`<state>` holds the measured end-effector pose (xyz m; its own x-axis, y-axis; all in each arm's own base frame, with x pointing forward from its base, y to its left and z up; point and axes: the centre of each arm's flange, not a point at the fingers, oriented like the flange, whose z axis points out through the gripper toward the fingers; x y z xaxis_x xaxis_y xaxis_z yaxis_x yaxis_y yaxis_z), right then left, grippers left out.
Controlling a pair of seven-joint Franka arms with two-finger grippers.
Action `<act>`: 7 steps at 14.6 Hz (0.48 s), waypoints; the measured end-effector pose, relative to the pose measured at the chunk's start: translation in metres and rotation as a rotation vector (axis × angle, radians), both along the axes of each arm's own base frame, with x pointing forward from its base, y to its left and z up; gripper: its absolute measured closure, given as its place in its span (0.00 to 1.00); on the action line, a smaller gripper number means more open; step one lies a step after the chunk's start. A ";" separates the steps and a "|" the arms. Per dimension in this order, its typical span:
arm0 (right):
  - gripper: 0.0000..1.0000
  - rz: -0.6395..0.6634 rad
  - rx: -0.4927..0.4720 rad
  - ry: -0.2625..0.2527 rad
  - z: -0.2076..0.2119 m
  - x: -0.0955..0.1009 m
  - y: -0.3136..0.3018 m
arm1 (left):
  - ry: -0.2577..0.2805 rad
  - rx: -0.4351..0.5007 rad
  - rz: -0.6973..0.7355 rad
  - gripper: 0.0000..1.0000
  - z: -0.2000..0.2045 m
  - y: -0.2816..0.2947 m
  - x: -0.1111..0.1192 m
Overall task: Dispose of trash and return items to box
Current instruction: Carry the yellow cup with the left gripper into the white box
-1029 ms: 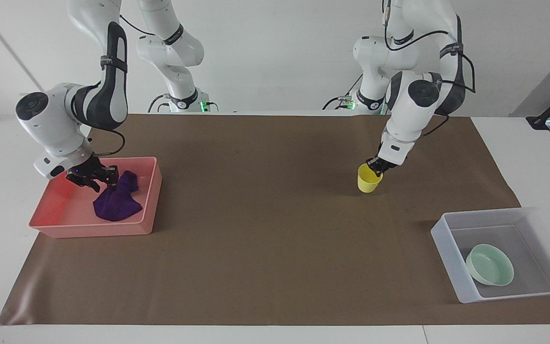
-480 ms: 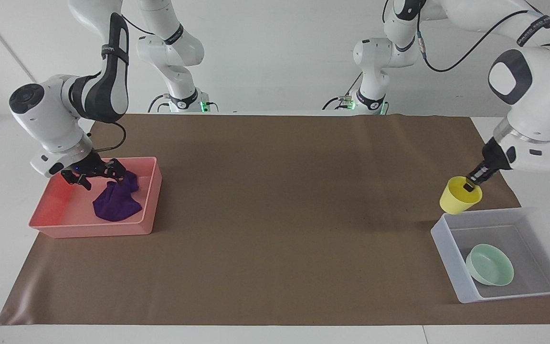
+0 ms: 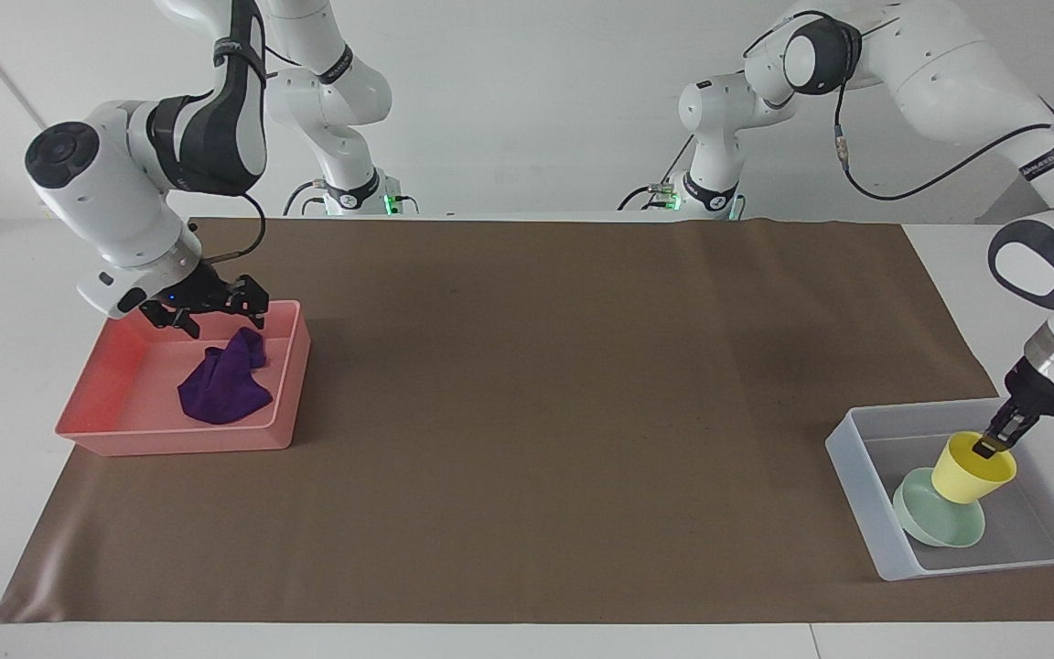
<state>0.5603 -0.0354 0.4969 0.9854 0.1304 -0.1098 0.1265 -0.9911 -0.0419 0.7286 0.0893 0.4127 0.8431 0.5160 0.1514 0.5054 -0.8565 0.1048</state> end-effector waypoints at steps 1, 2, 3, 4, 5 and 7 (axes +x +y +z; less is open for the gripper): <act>0.00 0.005 -0.001 0.012 0.009 -0.004 0.006 | -0.004 0.003 -0.012 0.96 -0.019 -0.001 0.001; 0.00 0.010 -0.009 0.020 0.018 -0.008 0.006 | -0.020 0.010 -0.024 0.96 -0.037 -0.002 0.000; 0.00 0.014 -0.020 0.029 0.027 -0.013 0.005 | -0.039 0.017 -0.033 0.96 -0.053 -0.002 -0.003; 0.00 0.020 -0.029 0.045 0.037 -0.021 0.006 | -0.072 0.027 -0.038 0.93 -0.064 0.001 -0.006; 0.00 0.028 -0.032 0.061 0.048 -0.030 0.008 | -0.101 0.035 -0.044 0.93 -0.067 0.002 -0.008; 0.00 0.038 -0.026 0.089 0.072 -0.052 0.013 | -0.110 0.039 -0.054 0.75 -0.067 -0.001 -0.010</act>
<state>0.5079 -0.0229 0.5684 0.9660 0.1632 -0.2005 0.1607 -0.9866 -0.0284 0.7186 0.0881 0.3461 0.8467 0.4622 0.2635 0.4456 -0.8867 0.1233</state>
